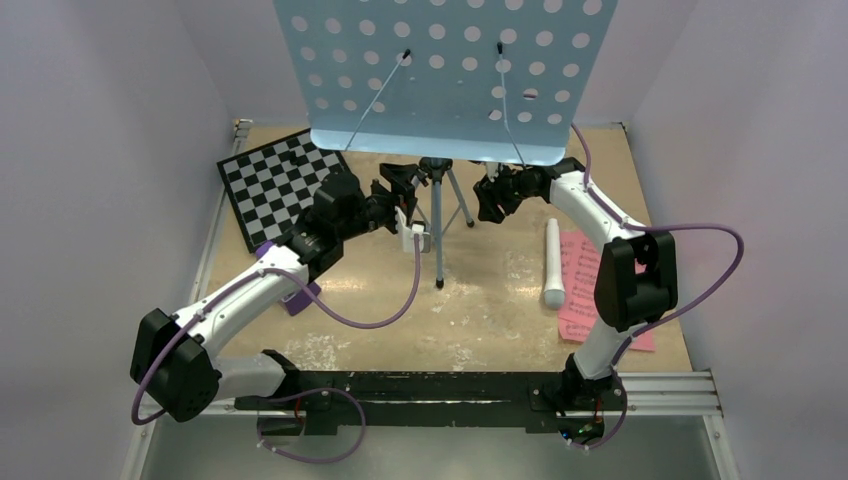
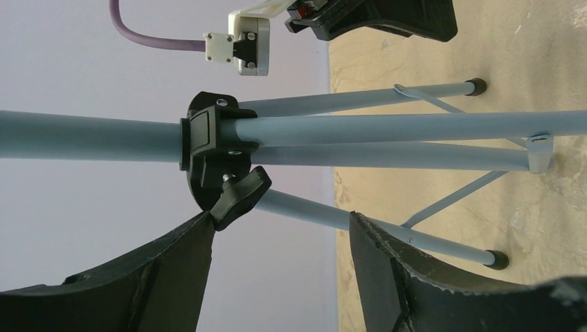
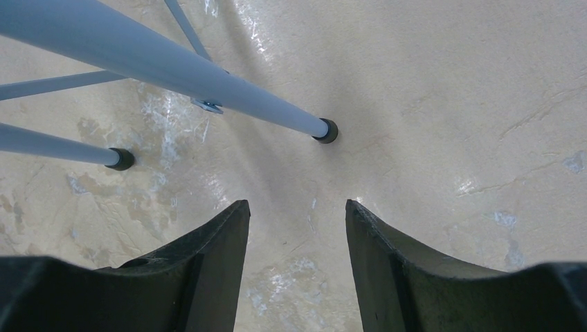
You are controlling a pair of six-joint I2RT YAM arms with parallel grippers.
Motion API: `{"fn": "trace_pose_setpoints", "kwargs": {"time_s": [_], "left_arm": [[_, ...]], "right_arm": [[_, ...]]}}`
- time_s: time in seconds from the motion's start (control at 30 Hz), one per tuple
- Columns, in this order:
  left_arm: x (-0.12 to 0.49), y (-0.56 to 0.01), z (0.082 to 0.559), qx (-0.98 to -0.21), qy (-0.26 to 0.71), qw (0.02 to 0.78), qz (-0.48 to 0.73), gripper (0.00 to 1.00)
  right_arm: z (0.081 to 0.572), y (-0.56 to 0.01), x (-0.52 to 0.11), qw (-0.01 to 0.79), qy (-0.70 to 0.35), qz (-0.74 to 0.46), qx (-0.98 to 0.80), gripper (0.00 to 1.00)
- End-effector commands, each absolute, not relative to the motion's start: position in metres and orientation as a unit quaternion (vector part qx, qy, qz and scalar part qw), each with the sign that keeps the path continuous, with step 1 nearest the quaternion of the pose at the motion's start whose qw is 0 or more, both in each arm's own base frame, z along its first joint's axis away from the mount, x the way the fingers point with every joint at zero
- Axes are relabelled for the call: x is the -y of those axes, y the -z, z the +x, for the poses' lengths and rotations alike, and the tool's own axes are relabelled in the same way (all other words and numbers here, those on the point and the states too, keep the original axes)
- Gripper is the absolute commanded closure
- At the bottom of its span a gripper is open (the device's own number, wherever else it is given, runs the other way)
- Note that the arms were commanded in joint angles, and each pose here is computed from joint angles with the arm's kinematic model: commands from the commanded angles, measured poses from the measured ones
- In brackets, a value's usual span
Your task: Pack up the instrument practice props
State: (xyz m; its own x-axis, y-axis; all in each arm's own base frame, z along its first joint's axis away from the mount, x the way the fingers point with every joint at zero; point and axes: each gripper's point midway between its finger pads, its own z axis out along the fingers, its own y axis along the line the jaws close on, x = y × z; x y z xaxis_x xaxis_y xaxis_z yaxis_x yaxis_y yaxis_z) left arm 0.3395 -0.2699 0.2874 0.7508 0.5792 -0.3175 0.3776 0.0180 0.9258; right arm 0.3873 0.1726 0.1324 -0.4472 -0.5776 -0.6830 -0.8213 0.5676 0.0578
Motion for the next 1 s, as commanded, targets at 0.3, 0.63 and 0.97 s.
{"fn": "trace_pose_setpoints", "kwargs": {"time_s": [0.3, 0.63, 0.97], "left_arm": [[0.283, -0.250, 0.328, -0.363, -0.018, 0.598, 0.714, 0.26], [0.294, -0.246, 0.318, -0.352, 0.022, 0.599, 0.719, 0.27], [0.253, -0.238, 0.276, -0.368, 0.063, 0.556, 0.742, 0.27]], "right_arm": [[0.388, -0.150, -0.174, 0.329, -0.200, -0.416, -0.823, 0.43], [0.385, -0.148, -0.172, 0.326, -0.201, -0.412, -0.827, 0.43], [0.387, -0.149, -0.165, 0.322, -0.205, -0.396, -0.835, 0.43]]}}
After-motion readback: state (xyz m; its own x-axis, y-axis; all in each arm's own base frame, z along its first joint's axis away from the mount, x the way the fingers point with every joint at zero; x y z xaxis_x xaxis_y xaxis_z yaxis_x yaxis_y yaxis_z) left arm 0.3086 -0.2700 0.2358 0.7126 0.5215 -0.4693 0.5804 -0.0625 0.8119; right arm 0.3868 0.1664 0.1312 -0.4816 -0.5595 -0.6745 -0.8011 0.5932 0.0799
